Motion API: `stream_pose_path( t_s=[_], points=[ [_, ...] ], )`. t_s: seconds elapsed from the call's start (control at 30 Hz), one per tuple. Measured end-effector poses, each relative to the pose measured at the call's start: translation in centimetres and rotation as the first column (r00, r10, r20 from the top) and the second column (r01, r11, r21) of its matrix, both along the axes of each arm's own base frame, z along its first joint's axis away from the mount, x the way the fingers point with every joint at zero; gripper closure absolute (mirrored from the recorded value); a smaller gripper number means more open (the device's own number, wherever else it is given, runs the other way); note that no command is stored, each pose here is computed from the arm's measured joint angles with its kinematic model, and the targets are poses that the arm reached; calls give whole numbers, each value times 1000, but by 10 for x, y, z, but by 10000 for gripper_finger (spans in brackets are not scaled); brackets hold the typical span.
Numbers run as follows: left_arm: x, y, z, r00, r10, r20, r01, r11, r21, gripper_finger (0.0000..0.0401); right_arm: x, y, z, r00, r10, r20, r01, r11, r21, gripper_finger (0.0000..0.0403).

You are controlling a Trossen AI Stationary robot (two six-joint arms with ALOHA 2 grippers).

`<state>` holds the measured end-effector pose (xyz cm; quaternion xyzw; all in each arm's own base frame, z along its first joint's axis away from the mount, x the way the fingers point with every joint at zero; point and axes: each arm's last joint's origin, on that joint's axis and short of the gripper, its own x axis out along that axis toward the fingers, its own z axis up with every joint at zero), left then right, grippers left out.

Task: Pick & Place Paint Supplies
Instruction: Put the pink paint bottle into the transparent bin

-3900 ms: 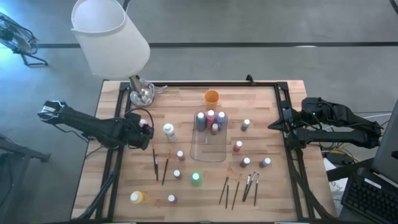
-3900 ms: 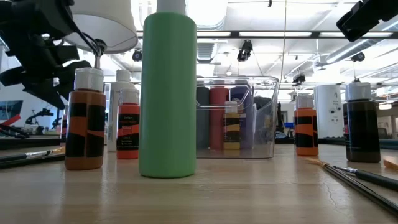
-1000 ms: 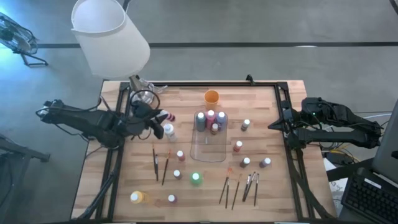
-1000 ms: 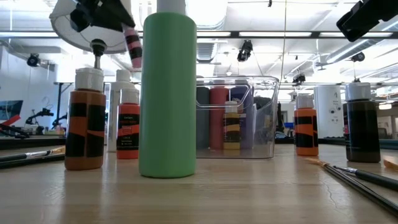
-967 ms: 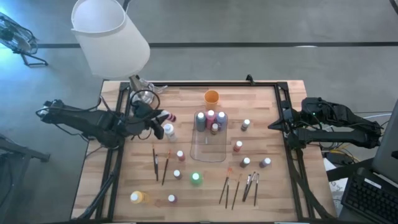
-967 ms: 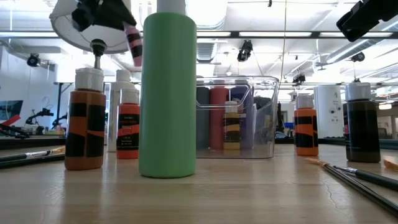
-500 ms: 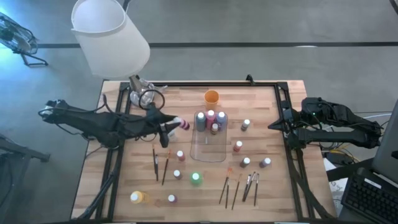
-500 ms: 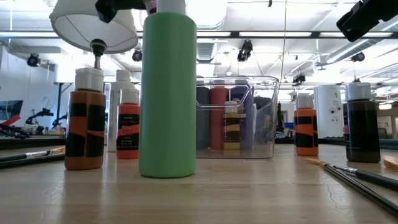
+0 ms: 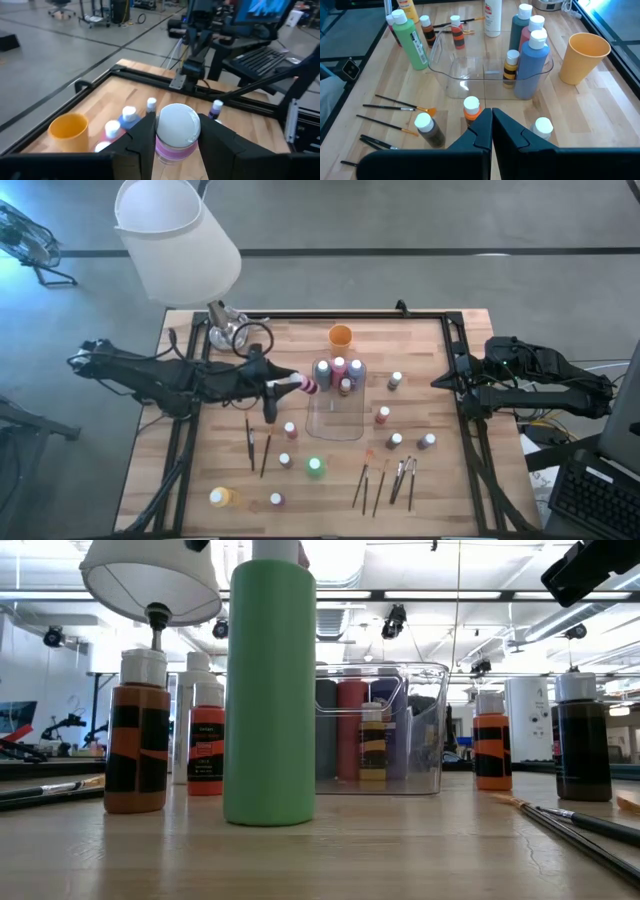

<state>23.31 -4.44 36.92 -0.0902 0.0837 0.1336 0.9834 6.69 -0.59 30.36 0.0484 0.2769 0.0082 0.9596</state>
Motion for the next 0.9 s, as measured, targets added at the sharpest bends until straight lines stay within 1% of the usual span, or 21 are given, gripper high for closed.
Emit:
stream_pose_path(
  t_s=[0.23,0.47,0.7,0.9],
  points=[
    [13,-14,19,998,-59,8,58,996,61,270,0,0,0,1000,0,0,0,1000,0,394],
    [32,-37,31,991,-127,-40,131,984,123,270,0,0,0,1000,0,0,0,1000,0,394],
    [49,-61,37,975,-179,-131,198,969,148,270,0,0,0,1000,0,0,0,1000,0,394],
    [59,-77,42,960,-206,-187,235,961,146,270,0,0,0,1000,0,1,0,1000,0,394]
  ],
)
